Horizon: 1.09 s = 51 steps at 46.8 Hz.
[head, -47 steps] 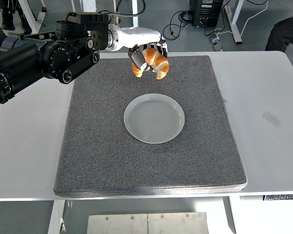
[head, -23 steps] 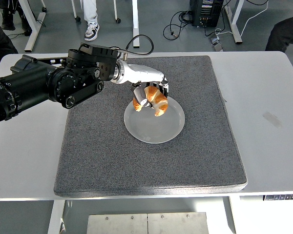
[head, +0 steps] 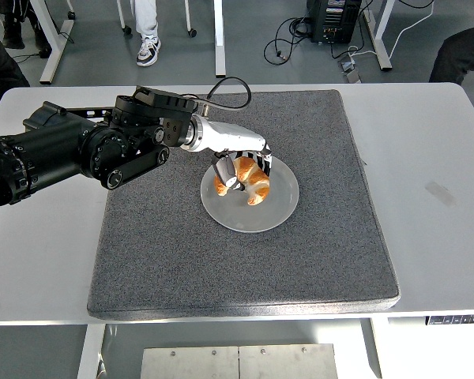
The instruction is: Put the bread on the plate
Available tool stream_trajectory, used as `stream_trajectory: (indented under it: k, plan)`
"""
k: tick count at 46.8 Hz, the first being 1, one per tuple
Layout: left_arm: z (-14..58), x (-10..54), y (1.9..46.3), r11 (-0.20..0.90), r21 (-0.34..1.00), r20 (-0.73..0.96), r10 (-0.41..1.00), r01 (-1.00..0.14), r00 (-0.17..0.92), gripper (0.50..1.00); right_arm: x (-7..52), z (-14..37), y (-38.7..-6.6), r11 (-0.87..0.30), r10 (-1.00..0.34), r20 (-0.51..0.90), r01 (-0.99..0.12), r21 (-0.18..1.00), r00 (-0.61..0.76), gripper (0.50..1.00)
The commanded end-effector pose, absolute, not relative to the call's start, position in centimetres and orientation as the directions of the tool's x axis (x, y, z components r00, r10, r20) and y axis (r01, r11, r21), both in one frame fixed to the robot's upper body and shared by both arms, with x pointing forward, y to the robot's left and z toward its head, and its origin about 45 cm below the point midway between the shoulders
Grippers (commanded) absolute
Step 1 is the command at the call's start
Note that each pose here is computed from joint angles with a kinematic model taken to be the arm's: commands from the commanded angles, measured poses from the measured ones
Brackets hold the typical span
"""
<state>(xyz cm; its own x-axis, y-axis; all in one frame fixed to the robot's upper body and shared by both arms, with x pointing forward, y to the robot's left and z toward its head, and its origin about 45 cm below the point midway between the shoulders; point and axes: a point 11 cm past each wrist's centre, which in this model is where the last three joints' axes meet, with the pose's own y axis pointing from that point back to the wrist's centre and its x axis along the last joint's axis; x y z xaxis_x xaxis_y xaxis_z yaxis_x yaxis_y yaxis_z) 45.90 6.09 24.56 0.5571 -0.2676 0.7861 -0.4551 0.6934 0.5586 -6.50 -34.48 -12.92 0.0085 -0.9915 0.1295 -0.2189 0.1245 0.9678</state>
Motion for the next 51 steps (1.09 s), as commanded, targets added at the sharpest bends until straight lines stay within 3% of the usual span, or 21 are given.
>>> stream_trajectory:
  k: [1,23,26,27,28,32,43,51]
  plan:
    - [24.6,45.9,6.1,0.693,0.559,0.786,-0.268,-0.455,0.557,0.5,-6.5,-12.9,-34.5,0.125,-0.992,0.13,-0.219,0.968,0.008,1.0]
    - [23.4,45.6,6.6,0.68,0.578,0.776,-0.286,-0.451,0.563,0.5,-6.5,-12.9,-34.5,0.125,-0.992,0.13,-0.219,0.968,0.008,1.0]
    - [23.5,45.7,6.5,0.681,0.574,0.776,-0.275,-0.454,0.568,0.842,-6.5,-12.9,-34.5,0.125,-0.992,0.13,-0.219,0.968,0.008,1.0]
    - [23.5,45.7,6.6,0.68,0.574,0.776,-0.274,-0.455,0.569,0.912,-6.5,-12.9,-34.5,0.125,-0.992,0.13,-0.219,0.968,0.007,1.0]
    - [23.6,45.7,6.5,0.682,0.573,0.774,-0.27,-0.454,0.572,0.937,-6.5,-12.9,-34.5,0.125,-0.992,0.13,-0.219,0.968,0.008,1.0]
    - [23.8,45.6,6.4,0.685,0.574,0.768,-0.262,-0.447,0.584,0.974,-6.5,-12.9,-34.5,0.125,-0.992,0.13,-0.219,0.968,0.008,1.0]
    - [24.3,45.7,6.1,0.691,0.57,0.762,-0.243,-0.445,0.6,0.981,-6.5,-12.9,-34.5,0.125,-0.992,0.13,-0.219,0.968,0.008,1.0]
    - [28.3,46.8,4.8,0.727,0.498,0.799,-0.173,-0.473,0.576,0.983,-6.5,-12.9,-34.5,0.125,-0.992,0.13,-0.219,0.968,0.008,1.0]
